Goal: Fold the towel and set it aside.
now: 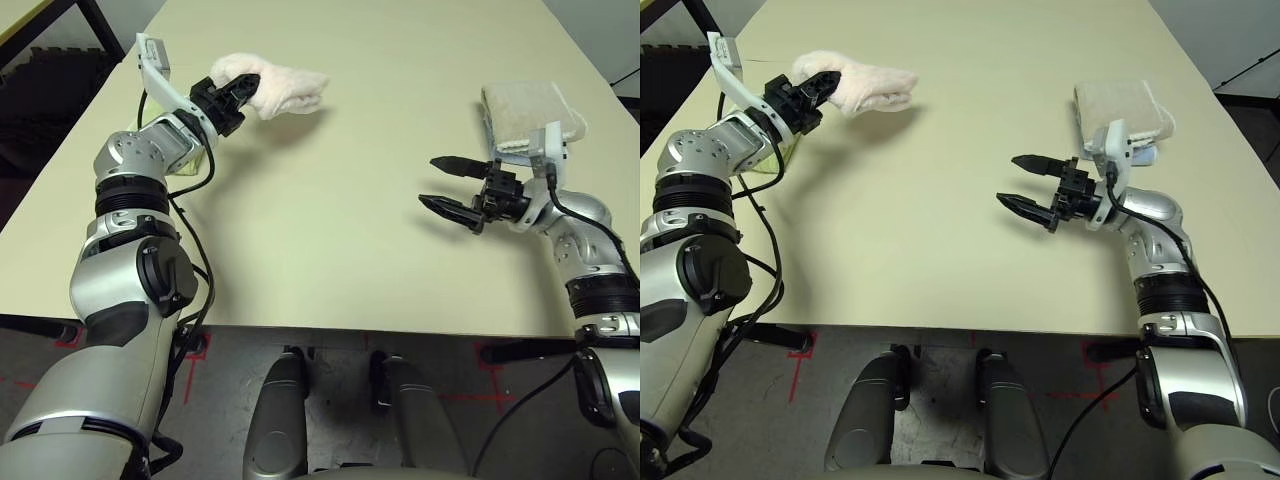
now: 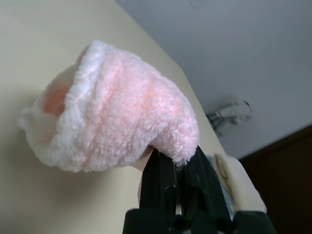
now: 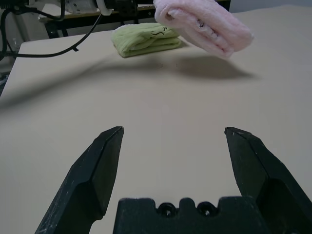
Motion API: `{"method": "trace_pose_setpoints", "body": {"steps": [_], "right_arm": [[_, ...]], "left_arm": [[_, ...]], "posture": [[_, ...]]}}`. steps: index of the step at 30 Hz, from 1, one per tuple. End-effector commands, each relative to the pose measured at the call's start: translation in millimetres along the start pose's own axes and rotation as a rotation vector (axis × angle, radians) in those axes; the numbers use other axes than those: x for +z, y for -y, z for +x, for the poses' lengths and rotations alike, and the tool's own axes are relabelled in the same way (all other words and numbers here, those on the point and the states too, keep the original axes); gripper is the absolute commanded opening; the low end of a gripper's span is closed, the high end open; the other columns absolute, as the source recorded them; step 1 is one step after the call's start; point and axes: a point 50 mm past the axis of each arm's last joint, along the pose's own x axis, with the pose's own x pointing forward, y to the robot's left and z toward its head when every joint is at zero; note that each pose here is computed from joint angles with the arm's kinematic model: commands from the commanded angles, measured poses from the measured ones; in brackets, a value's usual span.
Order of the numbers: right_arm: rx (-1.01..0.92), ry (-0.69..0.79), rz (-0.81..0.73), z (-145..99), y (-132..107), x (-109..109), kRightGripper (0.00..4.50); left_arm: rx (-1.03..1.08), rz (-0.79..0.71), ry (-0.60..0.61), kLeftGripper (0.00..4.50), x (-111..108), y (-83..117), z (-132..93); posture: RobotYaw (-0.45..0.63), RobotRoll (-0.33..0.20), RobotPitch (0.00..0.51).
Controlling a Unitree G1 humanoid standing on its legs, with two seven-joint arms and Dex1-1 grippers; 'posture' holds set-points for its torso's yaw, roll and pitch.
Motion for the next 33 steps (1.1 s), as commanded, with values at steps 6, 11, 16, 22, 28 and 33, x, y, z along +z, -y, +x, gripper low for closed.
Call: {"method": "trace_pose_setpoints", "body": {"steps": [6,11,16,22,28,33], "right_arm": [[0.008,0.008,0.002,0.8,-5.4,3.0,4.5],[0.005,0.007,0.007,-0.1,-7.5,2.8,4.5],[0.003,0.012,0.011,1.0,-10.0,2.6,4.5],[0.019,0.004,0.022,-1.0,-12.3,1.5,4.5],[0.022,-0.002,0.022,-2.6,-11.9,2.0,4.5],[0.018,-0.006,0.018,-4.5,-10.8,2.2,4.5]], "left_arm": [[0.032,0.136,0.193,0.03,30.6,0.3,-2.2],[0.04,0.228,0.241,0.03,47.4,3.5,-6.0],[0.183,0.26,0.289,0.03,60.9,-10.5,-19.1],[0.308,0.283,0.319,0.03,65.9,-29.5,-36.3],[0.335,0.26,0.328,0.03,64.1,-36.4,-41.4],[0.335,0.229,0.313,0.03,58.5,-39.6,-41.4]], "posture": [[0.12,0.0,0.209],[0.12,0.0,0.208],[0.12,0.0,0.209],[0.12,0.0,0.214],[0.11,0.0,0.214],[0.11,0.0,0.213]]}}
